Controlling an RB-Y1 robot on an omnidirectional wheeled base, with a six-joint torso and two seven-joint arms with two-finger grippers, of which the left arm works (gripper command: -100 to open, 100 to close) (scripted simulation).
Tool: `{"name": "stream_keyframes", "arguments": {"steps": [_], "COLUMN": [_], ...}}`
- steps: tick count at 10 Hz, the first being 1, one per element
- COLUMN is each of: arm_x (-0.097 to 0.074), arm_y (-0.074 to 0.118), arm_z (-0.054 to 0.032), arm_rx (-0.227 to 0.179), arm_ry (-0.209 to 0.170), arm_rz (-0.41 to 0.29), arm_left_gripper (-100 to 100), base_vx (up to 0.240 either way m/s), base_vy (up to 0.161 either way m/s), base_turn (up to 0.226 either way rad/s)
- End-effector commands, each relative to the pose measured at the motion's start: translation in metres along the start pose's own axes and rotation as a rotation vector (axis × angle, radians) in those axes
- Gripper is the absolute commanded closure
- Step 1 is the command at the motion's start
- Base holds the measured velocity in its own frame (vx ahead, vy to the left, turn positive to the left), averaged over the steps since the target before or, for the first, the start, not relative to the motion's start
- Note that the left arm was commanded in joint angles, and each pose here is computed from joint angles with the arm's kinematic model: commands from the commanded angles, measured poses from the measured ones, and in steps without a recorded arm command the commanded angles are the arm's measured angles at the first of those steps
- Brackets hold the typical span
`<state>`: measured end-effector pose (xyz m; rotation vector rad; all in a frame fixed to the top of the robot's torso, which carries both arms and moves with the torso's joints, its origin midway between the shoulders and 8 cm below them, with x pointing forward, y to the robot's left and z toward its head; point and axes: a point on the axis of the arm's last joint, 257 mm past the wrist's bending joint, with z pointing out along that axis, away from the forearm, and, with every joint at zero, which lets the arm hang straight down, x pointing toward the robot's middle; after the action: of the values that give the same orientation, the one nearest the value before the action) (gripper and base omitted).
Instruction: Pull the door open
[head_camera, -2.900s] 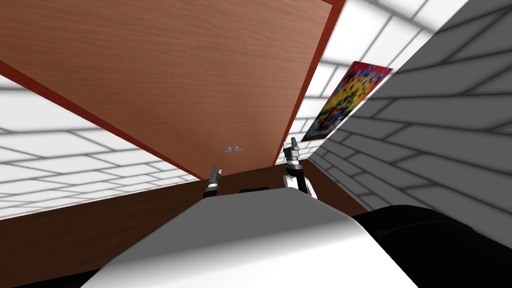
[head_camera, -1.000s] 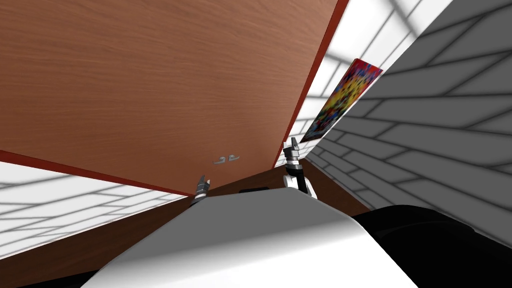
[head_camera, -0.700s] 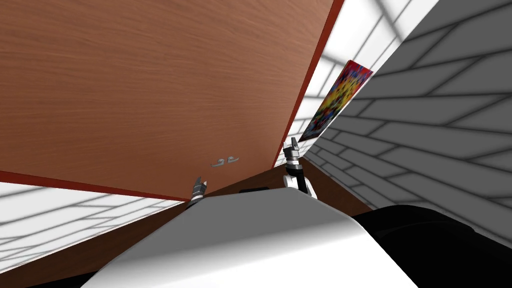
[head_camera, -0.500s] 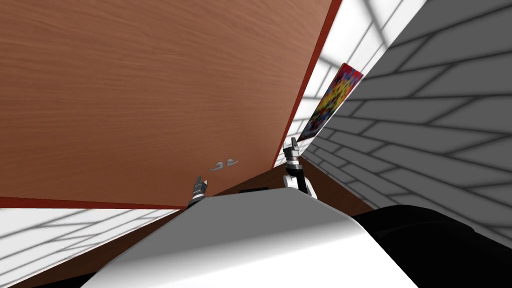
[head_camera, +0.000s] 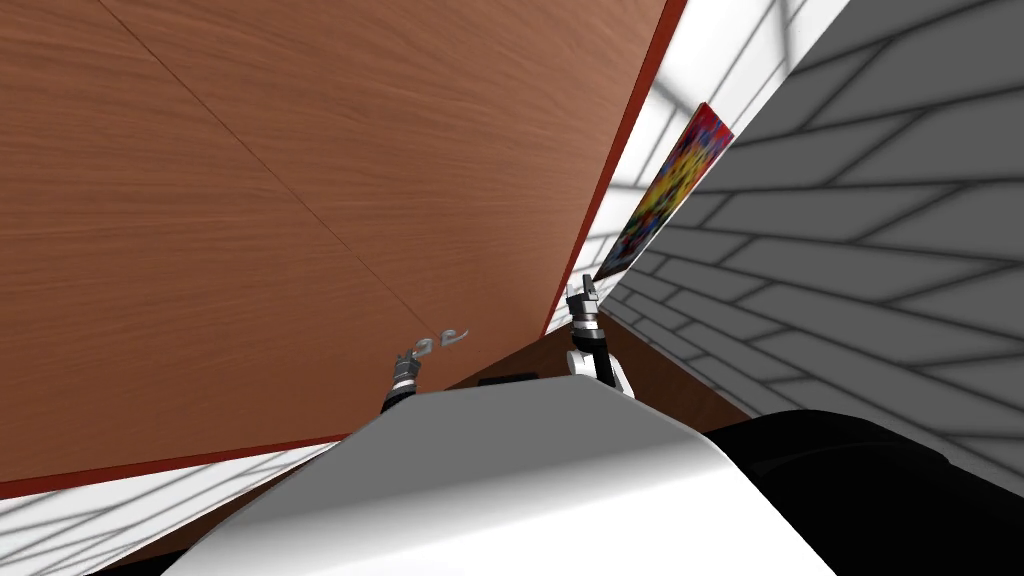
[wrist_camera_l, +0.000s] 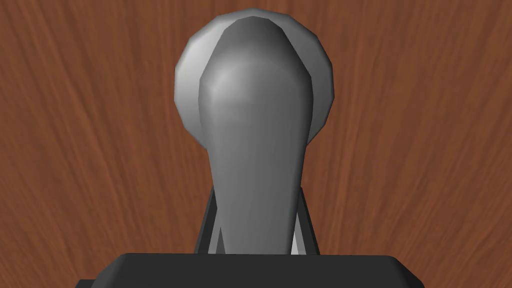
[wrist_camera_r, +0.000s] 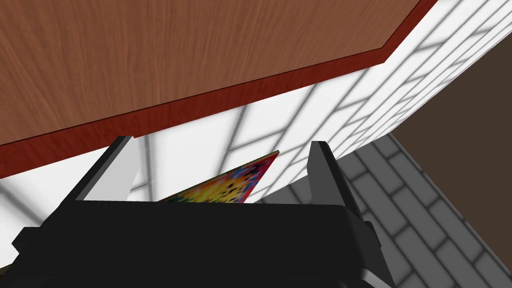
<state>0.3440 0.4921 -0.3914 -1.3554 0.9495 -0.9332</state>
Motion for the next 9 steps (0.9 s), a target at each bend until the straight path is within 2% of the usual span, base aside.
{"name": "stream_keyframes", "arguments": {"steps": [1, 4, 5, 6, 8, 9], "arm_x": [-0.001, -0.001, -0.018, -0.027, -0.034, -0.034], "arm_y": [0.002, 0.002, 0.008, 0.009, 0.010, 0.009], "arm_z": [-0.0019, -0.0019, -0.0121, -0.0166, -0.0231, -0.0260], "arm_rx": [-0.006, -0.006, -0.027, -0.033, -0.038, -0.037], "arm_ry": [-0.002, -0.002, -0.022, -0.029, -0.027, -0.013], "arm_rz": [0.002, 0.002, 0.015, 0.022, 0.030, 0.032], "arm_left_gripper": [100, 100, 100, 100, 100, 100], "base_vx": [-0.041, -0.013, -0.110, -0.197, -0.183, -0.169], "base_vy": [0.005, -0.001, 0.021, 0.023, -0.020, -0.050], "base_turn": [-0.024, -0.003, 0.042, 0.042, -0.013, -0.057]}}
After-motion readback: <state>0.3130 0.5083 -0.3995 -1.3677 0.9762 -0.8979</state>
